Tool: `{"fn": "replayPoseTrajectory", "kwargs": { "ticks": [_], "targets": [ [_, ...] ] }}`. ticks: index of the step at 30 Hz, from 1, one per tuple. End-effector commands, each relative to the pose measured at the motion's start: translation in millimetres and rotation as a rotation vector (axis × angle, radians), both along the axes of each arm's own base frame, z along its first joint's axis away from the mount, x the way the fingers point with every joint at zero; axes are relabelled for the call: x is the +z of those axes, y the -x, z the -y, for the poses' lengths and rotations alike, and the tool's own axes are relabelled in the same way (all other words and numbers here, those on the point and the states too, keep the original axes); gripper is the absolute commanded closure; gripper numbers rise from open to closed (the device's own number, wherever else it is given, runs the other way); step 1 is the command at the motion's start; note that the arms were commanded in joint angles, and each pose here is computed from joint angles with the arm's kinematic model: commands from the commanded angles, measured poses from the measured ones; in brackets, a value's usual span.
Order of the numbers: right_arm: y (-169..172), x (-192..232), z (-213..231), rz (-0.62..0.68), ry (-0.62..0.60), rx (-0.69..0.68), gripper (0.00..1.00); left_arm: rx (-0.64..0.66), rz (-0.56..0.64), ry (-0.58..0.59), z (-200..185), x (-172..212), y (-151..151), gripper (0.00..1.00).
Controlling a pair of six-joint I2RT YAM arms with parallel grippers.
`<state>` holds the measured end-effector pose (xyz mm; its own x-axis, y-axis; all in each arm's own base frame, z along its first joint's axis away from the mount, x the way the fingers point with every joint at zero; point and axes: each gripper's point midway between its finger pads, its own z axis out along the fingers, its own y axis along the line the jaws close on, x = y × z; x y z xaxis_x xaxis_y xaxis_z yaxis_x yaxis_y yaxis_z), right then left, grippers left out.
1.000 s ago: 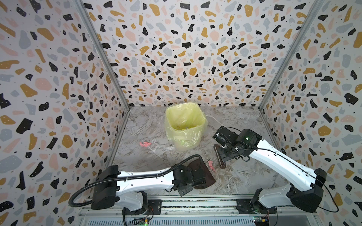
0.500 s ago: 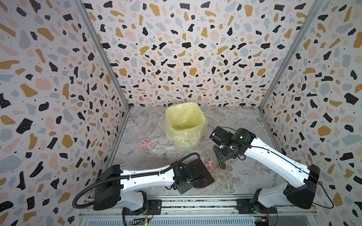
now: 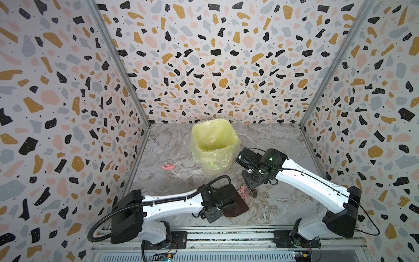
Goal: Sweep away the paper scraps from the table
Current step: 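Sweep the pink scrap into the dustpan with the right gripper's brush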
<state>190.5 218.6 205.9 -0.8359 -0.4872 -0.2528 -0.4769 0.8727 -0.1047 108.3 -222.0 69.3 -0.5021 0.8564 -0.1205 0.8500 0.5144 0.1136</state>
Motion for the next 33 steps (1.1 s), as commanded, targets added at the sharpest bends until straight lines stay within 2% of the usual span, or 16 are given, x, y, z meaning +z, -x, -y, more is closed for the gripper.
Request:
{"fn": "replayPoseTrajectory", "kwargs": {
  "ticks": [1,6,10,20,27,33],
  "targets": [
    [8.9,13.6,-22.8,-0.013,-0.088,0.035,1.0,-0.007,-0.027,-0.023,-3.9,-8.0,3.1,1.0],
    [33.6,30.3,-59.9,-0.054,-0.209,0.117,1.0,-0.007,-0.028,-0.036,-4.7,-12.7,2.6,1.0],
    [42.6,45.7,-63.1,-0.056,-0.238,0.123,1.0,0.0,-0.014,-0.03,-4.6,-12.1,0.2,1.0],
    [10.2,72.3,4.4,0.11,-0.261,-0.102,1.0,0.022,0.053,0.029,-3.6,1.3,-8.4,1.0],
    [-2.9,91.5,39.8,0.211,-0.327,-0.224,1.0,0.04,0.125,0.128,-0.9,31.5,-15.6,1.0],
    [-6.1,92.5,60.8,0.243,-0.379,-0.294,1.0,0.048,0.164,0.194,4.6,63.2,-20.0,1.0]
  ]
}}
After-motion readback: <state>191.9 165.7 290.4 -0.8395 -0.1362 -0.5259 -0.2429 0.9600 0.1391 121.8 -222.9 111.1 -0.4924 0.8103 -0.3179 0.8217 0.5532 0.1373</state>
